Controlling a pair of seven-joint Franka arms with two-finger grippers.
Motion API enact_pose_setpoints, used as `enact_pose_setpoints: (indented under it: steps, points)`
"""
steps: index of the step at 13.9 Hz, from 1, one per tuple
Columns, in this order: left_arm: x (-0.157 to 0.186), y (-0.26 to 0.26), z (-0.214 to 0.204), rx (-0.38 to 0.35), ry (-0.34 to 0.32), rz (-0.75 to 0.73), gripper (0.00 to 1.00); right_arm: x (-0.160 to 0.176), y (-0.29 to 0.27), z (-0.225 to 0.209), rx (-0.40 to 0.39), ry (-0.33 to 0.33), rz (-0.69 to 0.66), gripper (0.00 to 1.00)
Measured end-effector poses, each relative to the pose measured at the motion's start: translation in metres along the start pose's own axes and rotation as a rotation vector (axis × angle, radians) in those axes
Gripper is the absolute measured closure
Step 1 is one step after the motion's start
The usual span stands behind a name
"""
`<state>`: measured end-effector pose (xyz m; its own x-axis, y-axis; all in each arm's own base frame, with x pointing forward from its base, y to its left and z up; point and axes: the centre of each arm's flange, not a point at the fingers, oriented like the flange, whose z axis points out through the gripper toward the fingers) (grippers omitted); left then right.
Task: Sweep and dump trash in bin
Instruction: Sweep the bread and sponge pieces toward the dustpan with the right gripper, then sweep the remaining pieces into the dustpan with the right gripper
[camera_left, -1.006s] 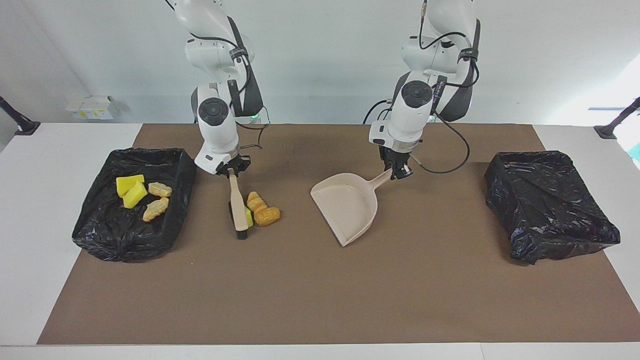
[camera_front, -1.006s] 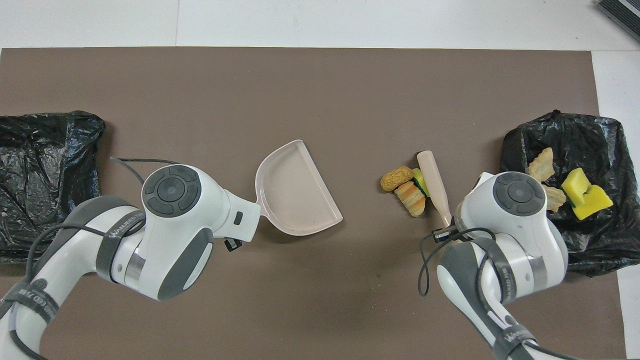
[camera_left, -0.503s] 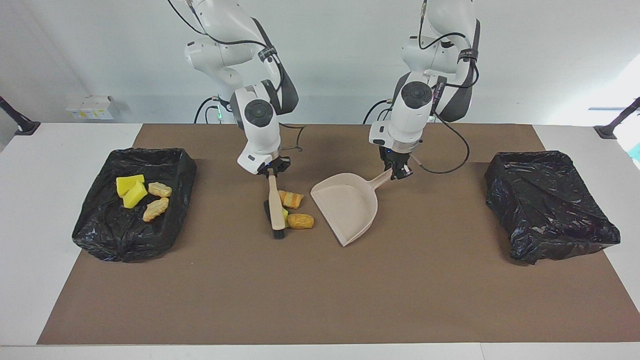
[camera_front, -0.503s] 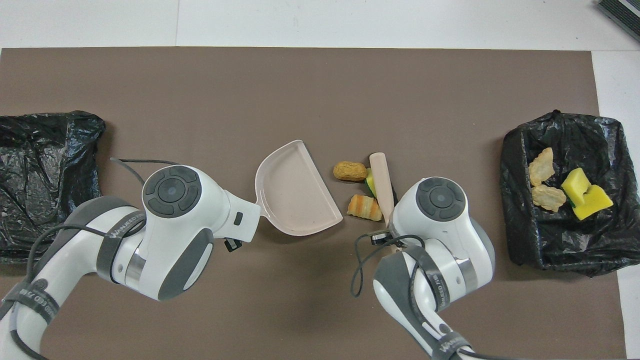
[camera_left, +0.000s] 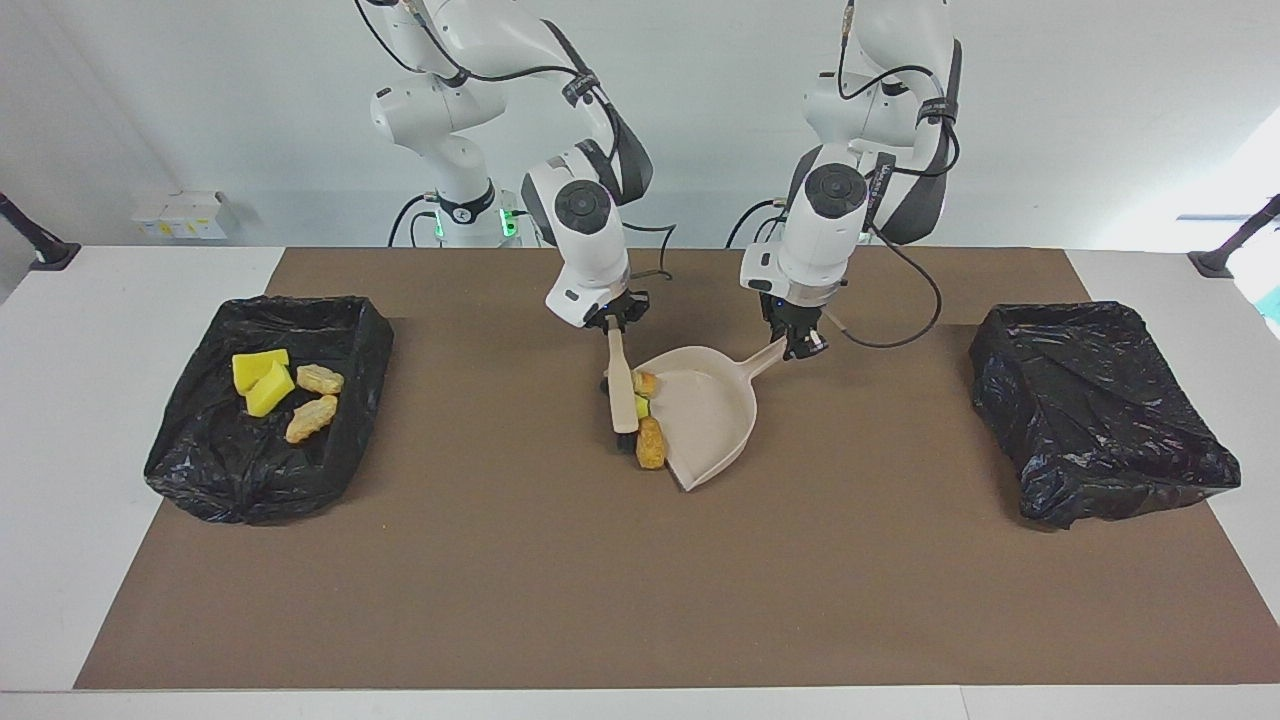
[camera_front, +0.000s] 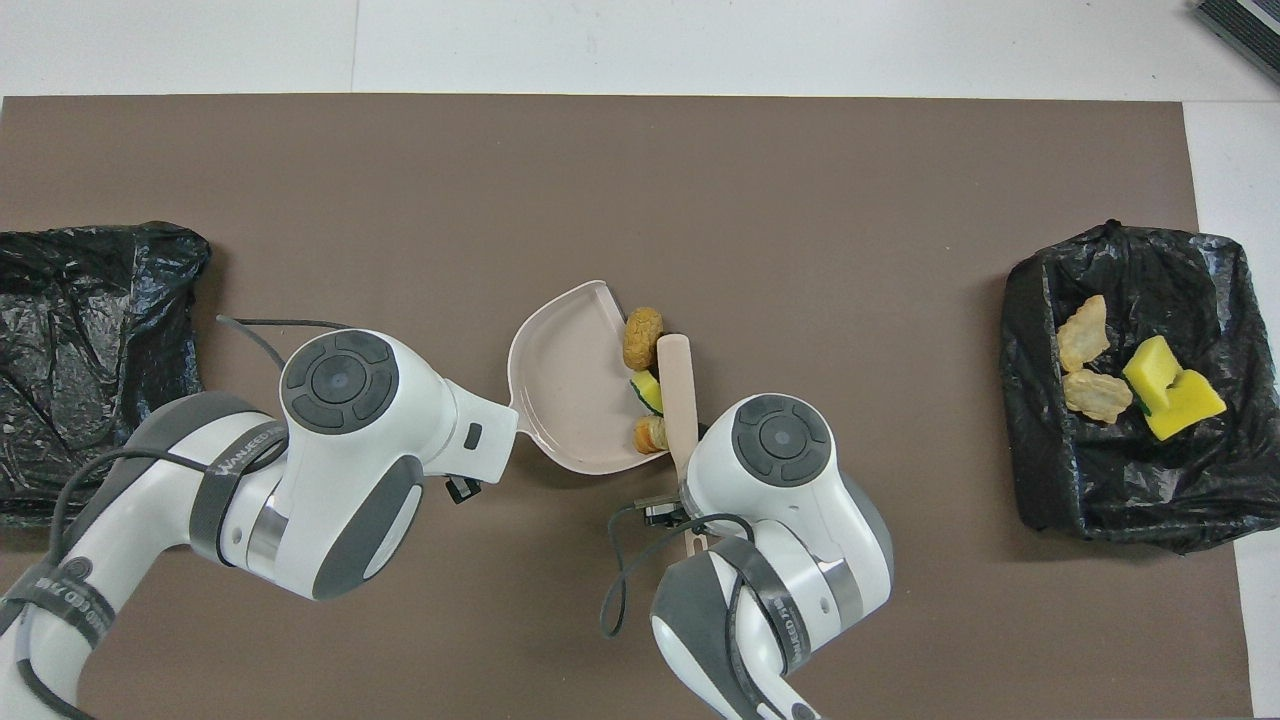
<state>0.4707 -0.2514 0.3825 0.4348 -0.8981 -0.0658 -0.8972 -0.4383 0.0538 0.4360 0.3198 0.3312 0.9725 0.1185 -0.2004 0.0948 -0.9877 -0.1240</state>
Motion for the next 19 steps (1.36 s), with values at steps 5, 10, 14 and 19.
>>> enact_pose_setpoints:
  steps: [5, 10, 14, 19]
  points:
    - [0.0, 0.0, 0.0, 0.0, 0.0, -0.005, 0.68, -0.014, -0.012, -0.022, 0.008, -0.031, -0.018, 0.74]
    - [0.0, 0.001, 0.0, -0.001, 0.0, -0.018, 0.68, -0.017, 0.005, -0.069, 0.002, -0.095, 0.005, 0.74]
    - [-0.001, 0.003, 0.004, -0.009, -0.004, -0.032, 0.68, -0.008, 0.022, -0.074, -0.024, -0.078, 0.011, 0.74]
    - [-0.003, 0.003, 0.006, -0.023, -0.001, -0.049, 0.68, 0.023, 0.082, -0.078, -0.143, -0.042, -0.07, 0.74]
